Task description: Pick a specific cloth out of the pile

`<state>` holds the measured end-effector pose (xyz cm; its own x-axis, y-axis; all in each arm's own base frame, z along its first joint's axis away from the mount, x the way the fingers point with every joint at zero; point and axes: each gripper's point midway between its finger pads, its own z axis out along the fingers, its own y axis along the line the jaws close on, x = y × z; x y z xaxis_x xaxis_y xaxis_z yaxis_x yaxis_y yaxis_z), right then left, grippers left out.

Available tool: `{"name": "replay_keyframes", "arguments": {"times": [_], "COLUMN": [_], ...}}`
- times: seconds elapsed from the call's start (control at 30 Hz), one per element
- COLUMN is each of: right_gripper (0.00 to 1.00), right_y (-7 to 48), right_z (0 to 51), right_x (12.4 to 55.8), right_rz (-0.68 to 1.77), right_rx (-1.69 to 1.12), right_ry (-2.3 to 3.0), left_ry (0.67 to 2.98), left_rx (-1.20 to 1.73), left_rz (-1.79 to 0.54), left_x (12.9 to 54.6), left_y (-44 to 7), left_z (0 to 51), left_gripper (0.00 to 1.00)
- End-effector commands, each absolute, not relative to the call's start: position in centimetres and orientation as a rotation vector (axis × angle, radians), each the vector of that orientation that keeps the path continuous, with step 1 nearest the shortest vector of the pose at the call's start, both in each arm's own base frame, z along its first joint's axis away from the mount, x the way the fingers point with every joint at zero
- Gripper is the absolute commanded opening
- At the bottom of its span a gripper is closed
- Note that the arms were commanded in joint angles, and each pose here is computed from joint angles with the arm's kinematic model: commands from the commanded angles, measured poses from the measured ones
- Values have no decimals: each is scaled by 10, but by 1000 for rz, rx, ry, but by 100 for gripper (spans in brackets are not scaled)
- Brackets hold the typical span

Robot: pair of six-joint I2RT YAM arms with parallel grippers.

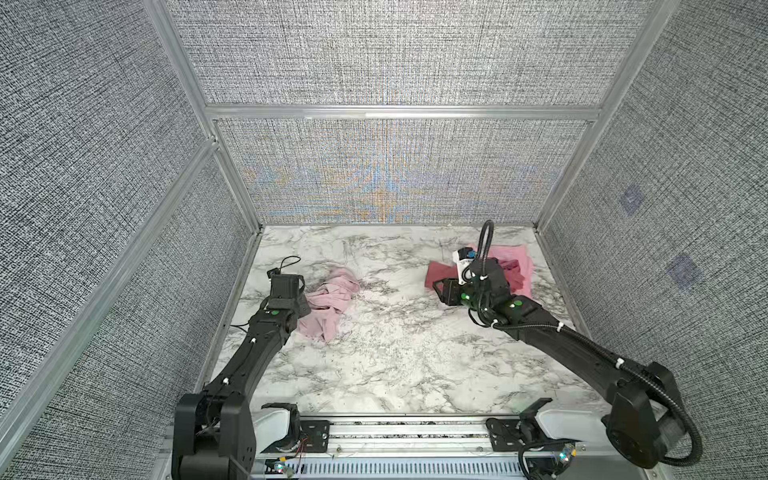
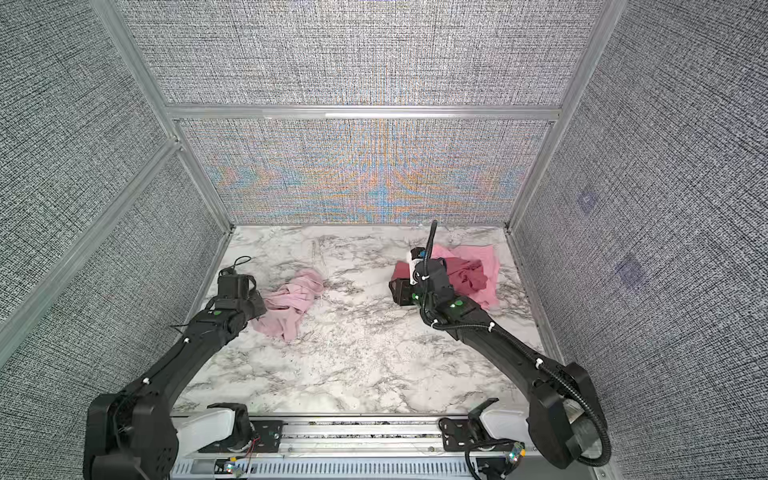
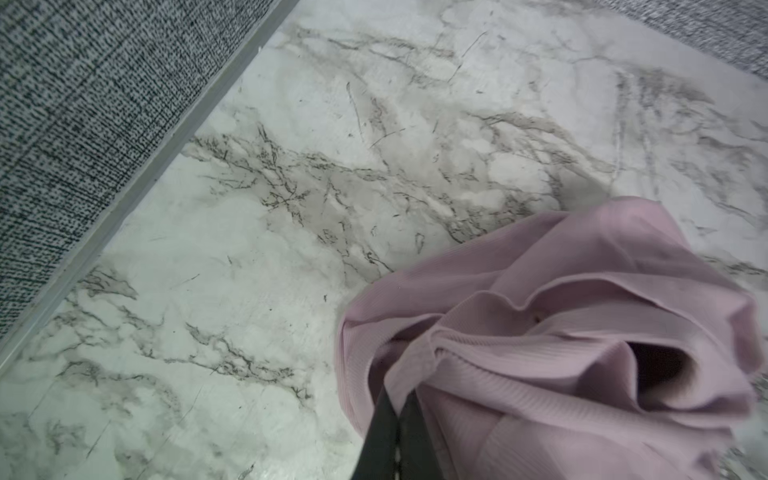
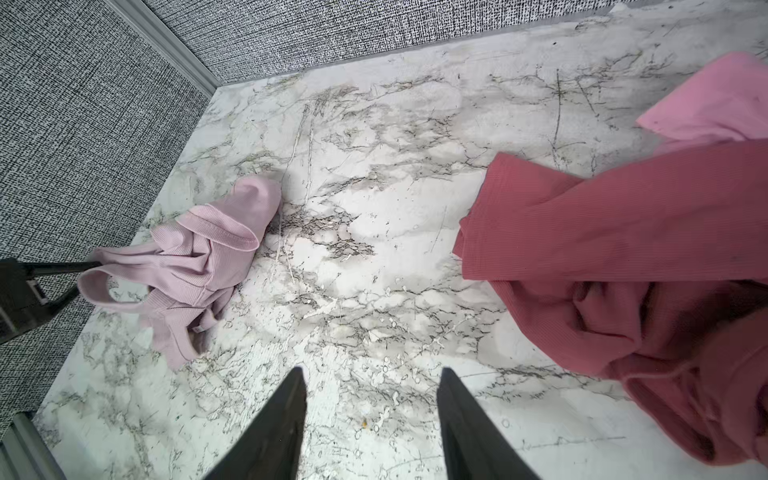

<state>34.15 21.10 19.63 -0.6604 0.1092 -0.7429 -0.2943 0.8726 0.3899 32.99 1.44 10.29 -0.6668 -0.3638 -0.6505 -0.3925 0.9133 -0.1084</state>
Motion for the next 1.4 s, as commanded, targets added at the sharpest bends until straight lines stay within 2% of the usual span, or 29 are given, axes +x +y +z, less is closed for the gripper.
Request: {"name": "replay_keyframes", "arguments": {"times": [0.0,0.47,0.57,0.63,0.8,1.0,1.13,1.27,1.37], "right_gripper": [53,53,53,53,53,53,53,53,53], "right_y": [215,209,209,208,208,213,215,215,217], "right_z": [204,207,209,209,207,205,204,203,201], "right_x": [343,338,338,338,339,341,342,342,341], "right_rz": [652,635,634,635,632,656,663,672,678], "right_rx": [-132,-123,-122,-122,-120,-117,-115,-106,-104], "right_ry": [2193,2187,2184,2182,2184,2185,2186,2187,2191], "left_ry": [2329,2435,2422,2421,2414,2287,2221,2238,2307], "left_rx": [-576,-587,-584,-578,-565,-474,-315,-161,-103], "left_rz": [38,-44,-84,-100,-132,-176,-271,-357,-409], "left_x": [345,339,340,340,330,316,312,308,307], "left_y": [18,8,3,1,-4,-11,-41,-84,-109], "left_z": [94,49,58,72,99,149,176,172,149], "left_gripper": [0,0,10,30,38,41,39,37,35]}}
